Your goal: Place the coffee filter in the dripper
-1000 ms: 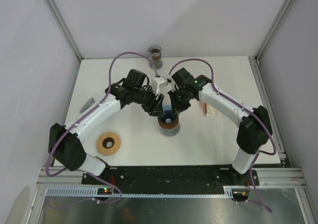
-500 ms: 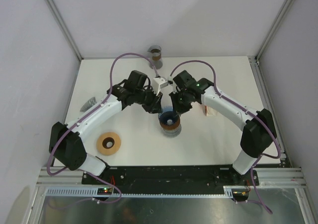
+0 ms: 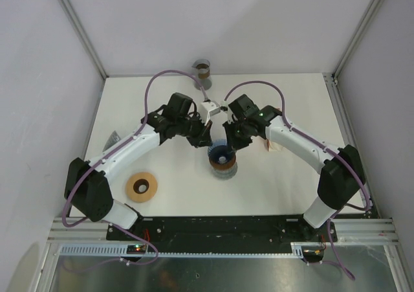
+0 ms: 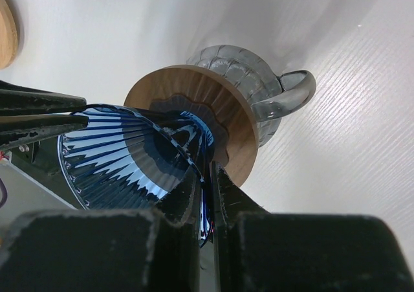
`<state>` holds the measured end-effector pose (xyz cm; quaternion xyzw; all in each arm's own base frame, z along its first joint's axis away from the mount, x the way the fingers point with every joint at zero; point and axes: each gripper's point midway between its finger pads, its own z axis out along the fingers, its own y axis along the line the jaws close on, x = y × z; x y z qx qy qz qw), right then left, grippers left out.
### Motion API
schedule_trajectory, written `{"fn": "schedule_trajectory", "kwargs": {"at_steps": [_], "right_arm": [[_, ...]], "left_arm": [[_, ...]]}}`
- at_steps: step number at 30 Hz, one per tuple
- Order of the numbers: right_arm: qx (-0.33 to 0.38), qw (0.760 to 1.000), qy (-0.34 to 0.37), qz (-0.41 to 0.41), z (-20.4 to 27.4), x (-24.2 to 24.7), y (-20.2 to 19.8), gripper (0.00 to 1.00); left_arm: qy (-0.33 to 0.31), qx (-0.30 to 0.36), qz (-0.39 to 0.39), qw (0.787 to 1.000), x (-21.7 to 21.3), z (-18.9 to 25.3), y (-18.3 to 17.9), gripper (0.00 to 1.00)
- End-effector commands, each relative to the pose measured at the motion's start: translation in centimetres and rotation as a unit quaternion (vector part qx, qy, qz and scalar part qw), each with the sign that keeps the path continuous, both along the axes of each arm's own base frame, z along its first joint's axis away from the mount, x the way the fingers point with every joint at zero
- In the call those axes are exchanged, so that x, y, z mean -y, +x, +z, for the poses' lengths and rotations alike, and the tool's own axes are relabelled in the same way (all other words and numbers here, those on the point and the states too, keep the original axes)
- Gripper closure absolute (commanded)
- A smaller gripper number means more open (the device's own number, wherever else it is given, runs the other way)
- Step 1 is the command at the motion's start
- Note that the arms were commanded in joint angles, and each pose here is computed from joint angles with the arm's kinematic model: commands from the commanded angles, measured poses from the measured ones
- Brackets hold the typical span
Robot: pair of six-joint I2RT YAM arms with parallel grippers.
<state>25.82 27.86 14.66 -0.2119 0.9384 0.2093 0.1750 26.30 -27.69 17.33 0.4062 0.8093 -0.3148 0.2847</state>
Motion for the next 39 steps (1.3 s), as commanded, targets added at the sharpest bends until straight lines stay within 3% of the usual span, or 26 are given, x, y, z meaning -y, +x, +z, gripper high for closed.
{"fn": "schedule_trajectory", "kwargs": {"at_steps": [1, 12, 21, 34, 39], "right_arm": [[-0.002, 1.000, -0.002, 0.019, -1.7, -0.3, -0.5, 1.00], [0.005, 1.000, -0.013, 0.005, -3.3, 0.1, -0.1, 1.00], [0.023, 1.000, 0.004, 0.003, -2.1, -0.2, 0.2, 1.00], [0.055, 0.997, 0.048, -0.005, 1.4, -1.2, 1.1, 0.80], [0.056, 0.997, 0.050, -0.003, 2.0, -1.1, 1.1, 0.65]], "left_arm": [[0.049, -0.078, -0.042, 0.995, -0.3, -5.4, -3.6, 0.91], [0.083, -0.093, -0.054, 0.991, -1.1, -8.4, -5.2, 0.96], [0.066, -0.057, -0.050, 0.995, -0.4, -6.2, -4.0, 0.94], [0.025, -0.015, -0.042, 0.999, 1.1, -1.7, -2.5, 0.86], [0.020, -0.007, -0.041, 0.999, 1.3, -0.9, -2.1, 0.82]]}}
